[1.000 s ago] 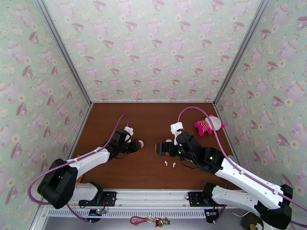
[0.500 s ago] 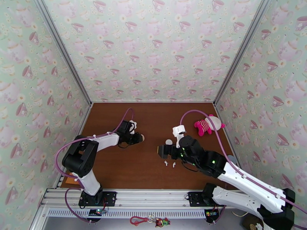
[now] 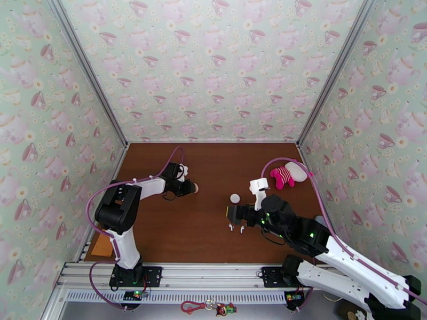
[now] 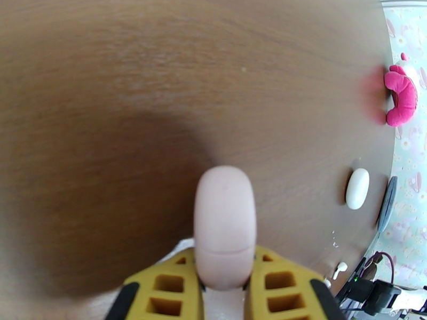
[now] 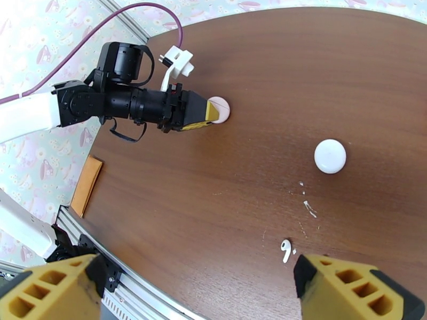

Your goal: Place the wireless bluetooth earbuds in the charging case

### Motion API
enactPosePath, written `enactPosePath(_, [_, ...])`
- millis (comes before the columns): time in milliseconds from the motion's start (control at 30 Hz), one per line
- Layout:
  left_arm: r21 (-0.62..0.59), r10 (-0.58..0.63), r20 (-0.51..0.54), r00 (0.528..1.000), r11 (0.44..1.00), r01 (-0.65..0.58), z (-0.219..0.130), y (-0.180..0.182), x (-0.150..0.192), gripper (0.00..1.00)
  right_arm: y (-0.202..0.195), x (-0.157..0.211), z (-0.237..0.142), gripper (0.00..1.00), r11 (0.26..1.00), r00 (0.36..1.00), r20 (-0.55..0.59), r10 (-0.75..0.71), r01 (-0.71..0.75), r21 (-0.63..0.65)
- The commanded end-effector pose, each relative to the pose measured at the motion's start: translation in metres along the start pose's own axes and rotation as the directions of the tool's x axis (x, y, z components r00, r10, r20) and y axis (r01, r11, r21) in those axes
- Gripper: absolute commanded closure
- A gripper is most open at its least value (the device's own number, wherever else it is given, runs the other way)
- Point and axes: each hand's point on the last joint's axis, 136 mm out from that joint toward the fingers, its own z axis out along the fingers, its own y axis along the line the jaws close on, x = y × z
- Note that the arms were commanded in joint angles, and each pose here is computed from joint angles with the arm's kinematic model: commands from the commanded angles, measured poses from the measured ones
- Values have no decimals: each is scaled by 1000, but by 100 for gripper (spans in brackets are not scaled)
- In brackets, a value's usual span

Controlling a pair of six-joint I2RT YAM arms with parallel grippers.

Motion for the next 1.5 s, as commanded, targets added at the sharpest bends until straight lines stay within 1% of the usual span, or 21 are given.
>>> enactPosePath(0, [-17,-12,-61,998,1000,11,5,7,12,76,-11,2,-2,1,999,1000,3,13,-13,47])
enactPosePath(267, [-53,-7,-78,997,999,3,-2,9,13,53,-12,4,-5,1,999,1000,-9,20,-20,51])
enactPosePath(333, [-70,8,-73,997,997,-13,-8,7,10,50,-13,5,-5,1,998,1000,-9,21,-21,51])
enactPosePath(400, [-78,32,-59,998,996,-37,-17,3,3,47,-13,5,-6,1,999,1000,-7,21,-21,48])
enactPosePath(433, [-90,38,-59,998,995,-43,-22,4,3,41,-12,4,-7,1,999,1000,-1,24,-24,43])
enactPosePath(533, [-129,64,-33,997,989,-68,-44,0,-9,37,-15,6,-7,1,998,1000,-12,21,-20,55])
enactPosePath(600, [-160,71,11,997,985,-68,-62,-2,-18,34,-17,6,-8,1,997,1000,-10,22,-21,68])
enactPosePath(633, [-167,70,44,997,984,-61,-73,-5,-22,23,-19,6,-9,1,997,1000,-12,20,-19,80])
enactPosePath(667, [-179,61,74,995,983,-47,-83,-6,-26,9,-21,6,-10,1,995,1000,-12,22,-21,94])
enactPosePath(700, [-197,31,106,994,980,-10,-94,-6,-30,0,-25,7,-10,1,993,1000,-13,22,-21,115])
enactPosePath(733, [-201,-4,129,992,979,30,-104,-6,-32,0,-29,8,-10,1,991,1000,-16,20,-18,134])
enactPosePath(900, [-112,-163,194,967,976,187,-143,-20,-36,0,-49,11,-14,1,969,999,-32,13,-5,249])
enactPosePath(933, [-111,-195,206,959,969,221,-149,-20,-33,0,-54,12,-15,1,960,999,-41,12,0,281])
enactPosePath(1000, [-78,-219,203,954,968,238,-154,-30,-27,0,-64,15,-15,1,940,998,-63,19,3,341])
enactPosePath(1033, [-64,-219,199,955,970,236,-156,-37,-21,0,-70,17,-16,1,928,997,-74,25,4,373])
enactPosePath(1067, [-74,-205,200,958,972,223,-159,-42,-16,1,-75,19,-17,1,918,996,-84,30,6,397])
enactPosePath(1133, [-103,-192,213,958,971,218,-161,-50,-3,0,-84,20,-22,1,899,995,-94,38,7,438])
enactPosePath(1233, [-127,-195,232,953,965,228,-162,-58,14,0,-89,18,-24,1,894,995,-89,51,-6,447])
enactPosePath(1300, [-139,-224,265,938,954,267,-166,-53,23,0,-90,19,-20,1,898,992,-108,61,-7,440])
enactPosePath(1367, [-91,-249,306,919,953,289,-168,-55,26,0,-93,19,-12,1,895,988,-131,81,-14,446])
enactPosePath(1467, [-131,-201,348,916,957,260,-168,-56,38,0,-96,19,7,1,897,977,-177,118,-29,441])
